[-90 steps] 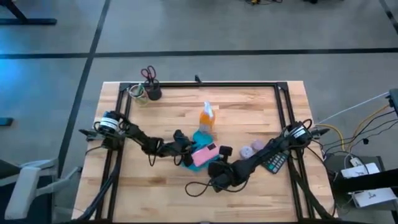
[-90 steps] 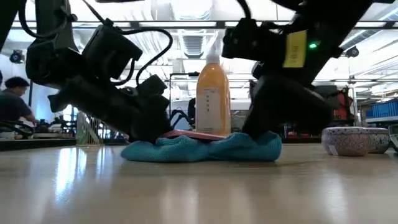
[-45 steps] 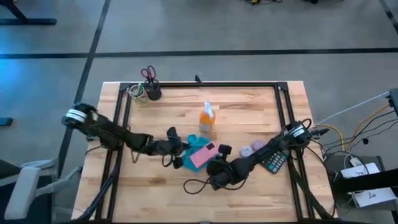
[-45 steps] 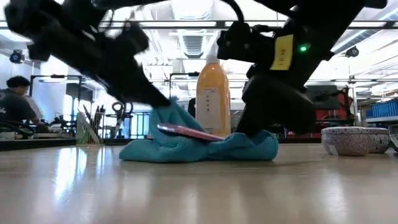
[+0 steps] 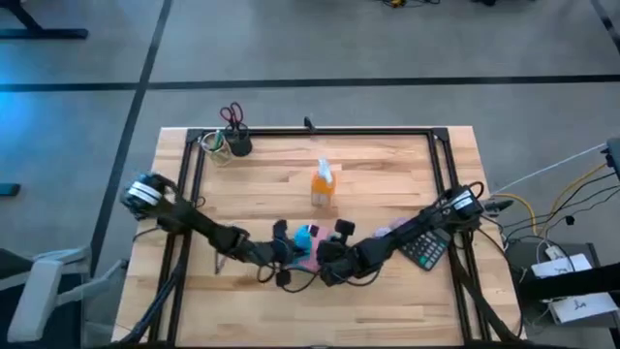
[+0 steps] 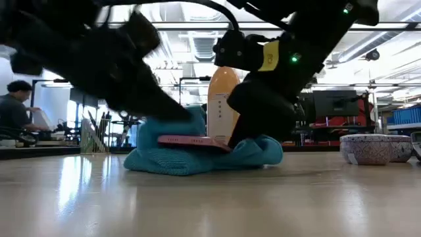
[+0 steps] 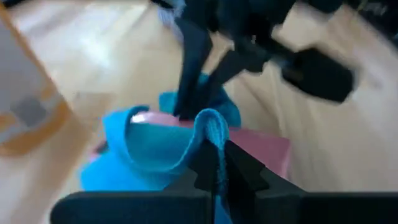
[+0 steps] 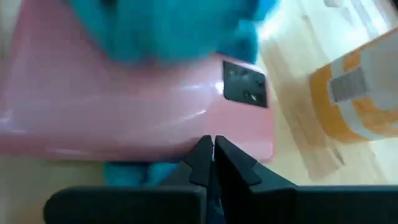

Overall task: Apply microfiber cloth
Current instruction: Wipe the front and back of the cellphone using the blue microfiber cloth

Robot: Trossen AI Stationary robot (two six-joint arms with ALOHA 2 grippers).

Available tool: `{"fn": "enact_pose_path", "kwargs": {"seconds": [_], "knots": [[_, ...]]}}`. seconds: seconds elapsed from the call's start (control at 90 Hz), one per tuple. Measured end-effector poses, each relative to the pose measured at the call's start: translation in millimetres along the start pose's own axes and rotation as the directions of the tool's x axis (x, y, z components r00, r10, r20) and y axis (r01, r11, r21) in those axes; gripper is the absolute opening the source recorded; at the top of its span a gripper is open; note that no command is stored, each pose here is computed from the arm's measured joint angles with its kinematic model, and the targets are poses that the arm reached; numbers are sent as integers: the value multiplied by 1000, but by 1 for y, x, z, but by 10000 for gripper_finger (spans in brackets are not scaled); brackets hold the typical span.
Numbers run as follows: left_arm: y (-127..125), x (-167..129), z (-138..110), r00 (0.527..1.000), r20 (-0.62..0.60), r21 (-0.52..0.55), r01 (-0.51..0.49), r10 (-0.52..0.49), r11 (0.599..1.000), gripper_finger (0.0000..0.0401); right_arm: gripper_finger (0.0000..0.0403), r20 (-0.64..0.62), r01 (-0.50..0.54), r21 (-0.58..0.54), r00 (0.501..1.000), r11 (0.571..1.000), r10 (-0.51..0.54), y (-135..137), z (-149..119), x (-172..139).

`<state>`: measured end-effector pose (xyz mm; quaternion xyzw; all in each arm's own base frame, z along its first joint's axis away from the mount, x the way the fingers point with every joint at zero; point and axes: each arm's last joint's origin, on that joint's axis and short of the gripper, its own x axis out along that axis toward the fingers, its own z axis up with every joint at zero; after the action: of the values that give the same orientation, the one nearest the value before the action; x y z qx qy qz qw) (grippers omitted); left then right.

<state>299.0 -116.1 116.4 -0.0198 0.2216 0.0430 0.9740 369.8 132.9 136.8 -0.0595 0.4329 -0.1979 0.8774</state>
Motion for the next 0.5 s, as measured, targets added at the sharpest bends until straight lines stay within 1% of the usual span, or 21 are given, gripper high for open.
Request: {"fn": "enact_pose_path", "kwargs": {"seconds": [0.133,0.244,0.333,0.444,0.5], "knots": [[-13,24,0,998,-37,38,60,-58,997,0,0,29,-52,1,998,999,52,1,5,2],[-18,34,-1,994,-92,61,58,-52,996,0,0,34,-69,-12,997,998,70,1,6,2],[-19,35,-1,991,-130,69,48,-39,996,0,0,36,-55,-7,998,998,55,-1,7,4],[-18,31,-2,989,-140,71,54,-43,996,0,0,31,-42,-1,999,999,42,-5,8,6],[-17,28,-3,988,-149,66,56,-46,996,0,0,20,-34,-21,999,999,34,-6,8,6]]}}
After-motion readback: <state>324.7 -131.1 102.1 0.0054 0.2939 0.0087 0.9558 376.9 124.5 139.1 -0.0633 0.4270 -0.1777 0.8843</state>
